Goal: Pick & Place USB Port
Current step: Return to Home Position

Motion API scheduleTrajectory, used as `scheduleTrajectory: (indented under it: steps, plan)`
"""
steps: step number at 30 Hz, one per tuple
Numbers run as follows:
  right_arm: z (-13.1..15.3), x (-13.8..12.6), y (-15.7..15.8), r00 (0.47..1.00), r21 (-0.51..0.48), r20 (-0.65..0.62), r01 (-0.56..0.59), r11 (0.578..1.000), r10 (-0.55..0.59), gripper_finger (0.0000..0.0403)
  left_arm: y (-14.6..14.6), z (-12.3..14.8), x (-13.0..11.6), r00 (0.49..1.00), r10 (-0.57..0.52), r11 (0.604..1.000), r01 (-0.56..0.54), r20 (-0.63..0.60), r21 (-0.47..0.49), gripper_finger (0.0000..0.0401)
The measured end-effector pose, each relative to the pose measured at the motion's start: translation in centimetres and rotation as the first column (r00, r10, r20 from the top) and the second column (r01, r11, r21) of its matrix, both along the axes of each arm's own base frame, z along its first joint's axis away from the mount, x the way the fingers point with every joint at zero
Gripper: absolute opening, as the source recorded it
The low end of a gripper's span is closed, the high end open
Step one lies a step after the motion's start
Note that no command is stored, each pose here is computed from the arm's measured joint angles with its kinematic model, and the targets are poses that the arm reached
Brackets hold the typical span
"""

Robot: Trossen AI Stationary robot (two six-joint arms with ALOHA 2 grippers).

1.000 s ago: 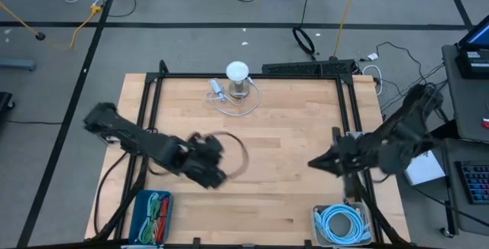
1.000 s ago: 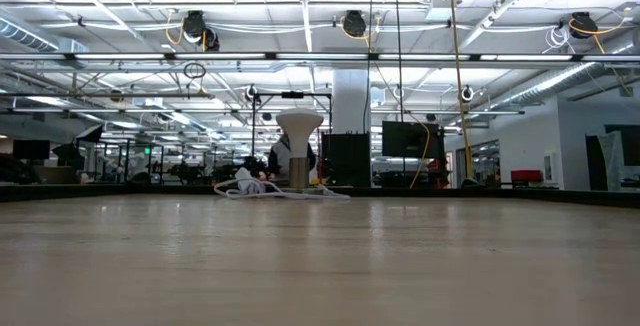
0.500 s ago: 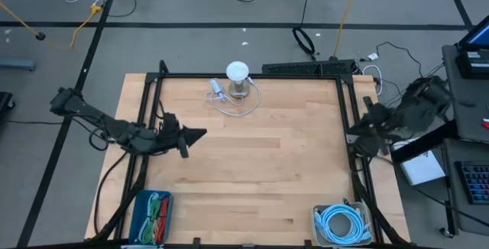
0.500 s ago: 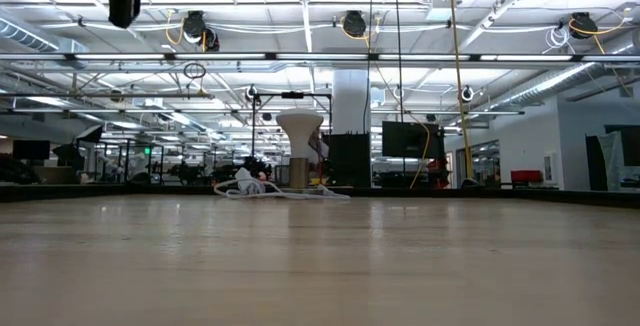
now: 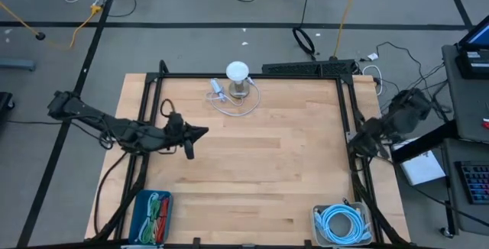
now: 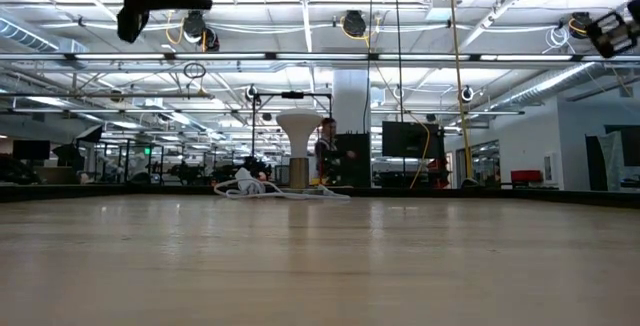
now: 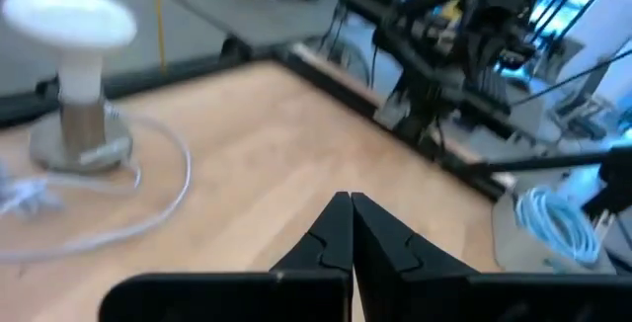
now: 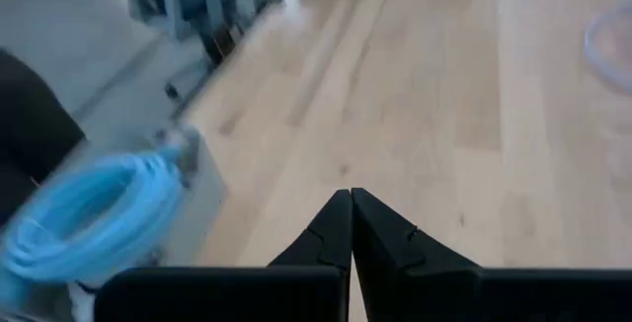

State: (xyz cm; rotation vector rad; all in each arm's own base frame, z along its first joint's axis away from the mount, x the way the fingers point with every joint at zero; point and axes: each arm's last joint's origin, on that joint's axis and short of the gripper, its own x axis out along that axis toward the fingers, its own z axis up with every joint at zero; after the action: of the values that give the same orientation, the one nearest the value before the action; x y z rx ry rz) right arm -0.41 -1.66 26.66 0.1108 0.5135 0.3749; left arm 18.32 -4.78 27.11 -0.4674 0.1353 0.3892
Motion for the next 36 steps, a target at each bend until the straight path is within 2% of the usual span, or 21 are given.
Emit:
scheduleTrajectory:
  steps: [6,10,14,18,21,24,29,32,36]
  plan:
    - [-2.4,0.8,0.9,0.995,-0.058,-0.094,-0.026,0.998,0.021,0.0000,0.3,-1.9,-0.6,0.988,-0.017,0.988,-0.006,-0.151,-0.152,0.0000]
    - [-2.6,0.9,1.1,0.994,-0.048,-0.107,-0.041,0.998,0.036,0.0000,0.5,-2.6,-0.9,0.977,0.000,0.982,-0.041,-0.212,-0.187,0.0000]
    - [-2.6,0.8,1.2,0.987,0.034,-0.156,-0.027,0.999,0.032,0.0000,0.6,-3.5,-1.3,0.971,0.034,0.961,-0.097,-0.238,-0.259,0.0000]
    - [-2.6,1.1,1.6,0.985,0.130,-0.170,-0.013,0.991,0.035,0.0000,0.4,-5.0,-1.6,0.964,0.023,0.932,-0.117,-0.264,-0.344,0.0000]
    - [-2.3,2.0,2.5,0.995,0.224,-0.090,-0.013,0.974,0.034,0.0000,0.3,-5.8,-1.7,0.966,0.023,0.918,-0.122,-0.258,-0.377,0.0000]
    - [-2.0,3.4,3.8,0.996,0.277,0.087,-0.060,0.959,0.037,0.0000,0.1,-5.8,-1.8,0.970,0.032,0.923,-0.121,-0.240,-0.366,0.0000]
    - [-2.9,5.7,5.7,0.926,0.293,0.374,-0.062,0.954,-0.055,0.0000,0.1,-5.6,-1.6,0.975,0.041,0.934,-0.115,-0.218,-0.338,0.0000]
    - [-5.1,6.8,6.6,0.902,0.280,0.424,-0.048,0.959,-0.078,0.0000,0.1,-5.6,-1.6,0.975,0.040,0.930,-0.116,-0.218,-0.348,0.0000]
    - [-8.7,7.7,7.5,0.918,0.321,0.381,-0.024,0.947,-0.106,0.0000,0.1,-5.6,-1.6,0.975,0.039,0.928,-0.116,-0.217,-0.355,0.0000]
